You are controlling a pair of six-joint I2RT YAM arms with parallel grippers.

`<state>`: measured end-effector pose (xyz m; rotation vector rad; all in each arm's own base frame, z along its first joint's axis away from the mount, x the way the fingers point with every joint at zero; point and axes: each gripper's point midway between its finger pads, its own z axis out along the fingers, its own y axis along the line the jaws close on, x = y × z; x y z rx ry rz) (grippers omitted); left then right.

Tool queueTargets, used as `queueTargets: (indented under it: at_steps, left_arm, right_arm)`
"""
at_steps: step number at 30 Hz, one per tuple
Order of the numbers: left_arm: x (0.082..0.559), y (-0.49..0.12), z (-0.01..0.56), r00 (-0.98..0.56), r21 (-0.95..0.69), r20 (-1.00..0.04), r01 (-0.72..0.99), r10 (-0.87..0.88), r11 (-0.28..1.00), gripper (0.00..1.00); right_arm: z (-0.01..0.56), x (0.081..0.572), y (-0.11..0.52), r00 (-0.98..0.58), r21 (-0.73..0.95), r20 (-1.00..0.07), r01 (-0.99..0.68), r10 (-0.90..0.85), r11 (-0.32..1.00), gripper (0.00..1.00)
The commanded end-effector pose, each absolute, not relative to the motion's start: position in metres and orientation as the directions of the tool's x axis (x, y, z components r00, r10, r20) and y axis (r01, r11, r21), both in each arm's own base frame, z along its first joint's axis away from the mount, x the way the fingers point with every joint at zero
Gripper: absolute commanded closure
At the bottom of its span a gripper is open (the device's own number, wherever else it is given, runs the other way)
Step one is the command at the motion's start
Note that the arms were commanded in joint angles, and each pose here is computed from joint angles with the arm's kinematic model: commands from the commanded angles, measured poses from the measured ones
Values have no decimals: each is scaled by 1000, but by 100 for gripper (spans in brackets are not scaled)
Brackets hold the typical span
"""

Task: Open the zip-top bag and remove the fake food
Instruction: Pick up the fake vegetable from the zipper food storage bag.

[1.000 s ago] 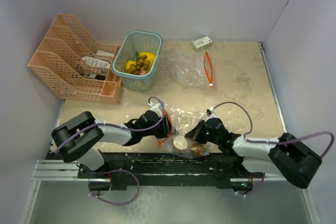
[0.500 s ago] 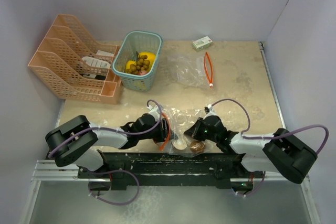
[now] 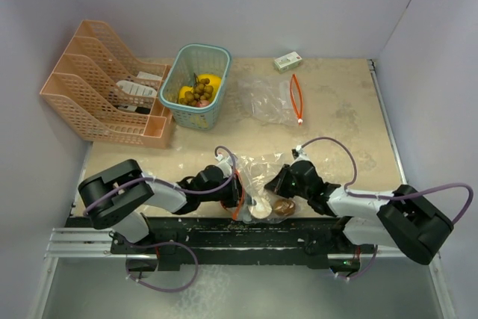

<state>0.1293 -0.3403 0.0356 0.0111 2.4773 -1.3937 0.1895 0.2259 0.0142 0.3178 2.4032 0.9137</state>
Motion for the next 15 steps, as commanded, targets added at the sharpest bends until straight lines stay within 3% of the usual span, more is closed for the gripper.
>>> queueTargets:
  at_steps: [1, 9, 15]
  left_arm:
    - [131, -344, 54, -947, -853, -288, 187, -140, 487, 100]
    - [160, -283, 81, -923, -780, -347, 185, -166, 598, 100]
    - [183, -224, 144, -818, -646, -524, 201, -236, 736, 95]
  right_arm:
    - [12, 197, 210, -806, 614, -447, 39, 388, 789, 100]
    - [19, 211, 184, -778, 598, -480, 49, 406, 800, 100]
    - [11, 209, 185, -789, 608, -459, 56, 408, 792, 100]
